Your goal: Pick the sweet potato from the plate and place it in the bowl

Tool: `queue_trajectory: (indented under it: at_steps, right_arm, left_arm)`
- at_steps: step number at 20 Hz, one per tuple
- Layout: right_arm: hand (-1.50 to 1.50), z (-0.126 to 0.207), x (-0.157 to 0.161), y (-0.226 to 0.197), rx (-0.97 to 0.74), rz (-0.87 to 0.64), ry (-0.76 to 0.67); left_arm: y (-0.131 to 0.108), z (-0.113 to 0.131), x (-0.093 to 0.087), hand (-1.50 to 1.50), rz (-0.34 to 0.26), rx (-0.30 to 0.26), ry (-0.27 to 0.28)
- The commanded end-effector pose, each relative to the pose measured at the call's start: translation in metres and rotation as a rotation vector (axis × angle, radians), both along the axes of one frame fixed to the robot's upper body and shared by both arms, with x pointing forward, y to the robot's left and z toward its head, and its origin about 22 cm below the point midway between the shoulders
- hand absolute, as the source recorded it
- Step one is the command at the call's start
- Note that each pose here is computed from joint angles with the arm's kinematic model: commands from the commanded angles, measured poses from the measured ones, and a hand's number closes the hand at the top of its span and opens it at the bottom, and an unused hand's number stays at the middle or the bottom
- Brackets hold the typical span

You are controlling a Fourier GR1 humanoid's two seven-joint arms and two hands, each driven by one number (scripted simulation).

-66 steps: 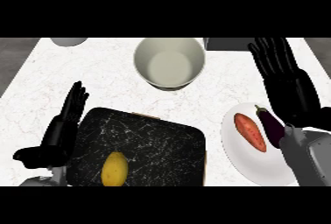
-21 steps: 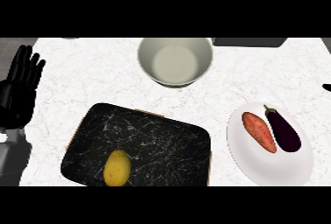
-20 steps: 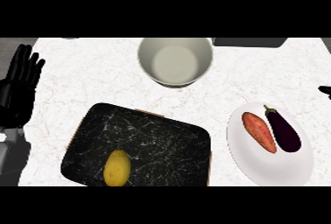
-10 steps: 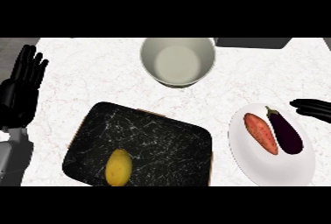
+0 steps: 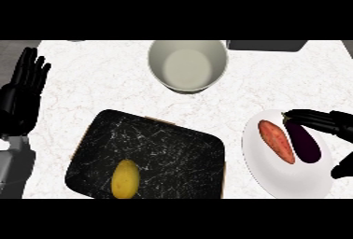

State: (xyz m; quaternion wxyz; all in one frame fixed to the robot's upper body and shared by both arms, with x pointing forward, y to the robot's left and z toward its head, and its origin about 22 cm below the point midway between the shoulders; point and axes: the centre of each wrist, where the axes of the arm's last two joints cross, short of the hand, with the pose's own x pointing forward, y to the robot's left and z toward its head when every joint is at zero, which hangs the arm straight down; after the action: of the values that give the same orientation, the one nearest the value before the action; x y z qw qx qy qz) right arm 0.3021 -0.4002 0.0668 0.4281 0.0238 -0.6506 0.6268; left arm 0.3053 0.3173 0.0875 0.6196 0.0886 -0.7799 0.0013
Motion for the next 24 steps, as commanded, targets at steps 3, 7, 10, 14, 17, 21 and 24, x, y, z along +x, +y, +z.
queue_trajectory:
  at_steps: [3,7,10,14,17,21,24]
  right_arm:
    - [-1.50,-0.024,0.015,0.022,0.146,0.168,0.071]
    - [-1.50,-0.034,0.009,0.009,0.153,0.201,0.069]
    - [-1.50,-0.023,0.033,0.018,0.114,0.196,0.063]
    - [-1.50,-0.038,0.032,0.041,0.096,0.218,0.077]
    - [-1.50,-0.056,0.026,0.041,0.096,0.207,0.076]
    - [-1.50,-0.051,0.043,0.054,0.076,0.216,0.092]
    - [-1.50,-0.049,0.040,0.057,0.034,0.217,0.099]
  left_arm:
    - [0.009,-0.005,-0.009,0.00,0.012,0.009,-0.015]
    - [0.006,0.007,-0.003,0.00,0.018,0.002,-0.001]
    - [-0.002,0.007,0.005,0.00,0.022,0.014,-0.016]
    - [0.018,0.005,-0.007,0.00,0.029,-0.002,-0.018]
    - [0.004,-0.001,-0.012,0.00,0.033,0.015,-0.012]
    - [0.005,-0.007,-0.011,0.00,0.033,0.001,-0.015]
    - [0.023,-0.005,-0.005,0.00,0.024,-0.010,-0.003]
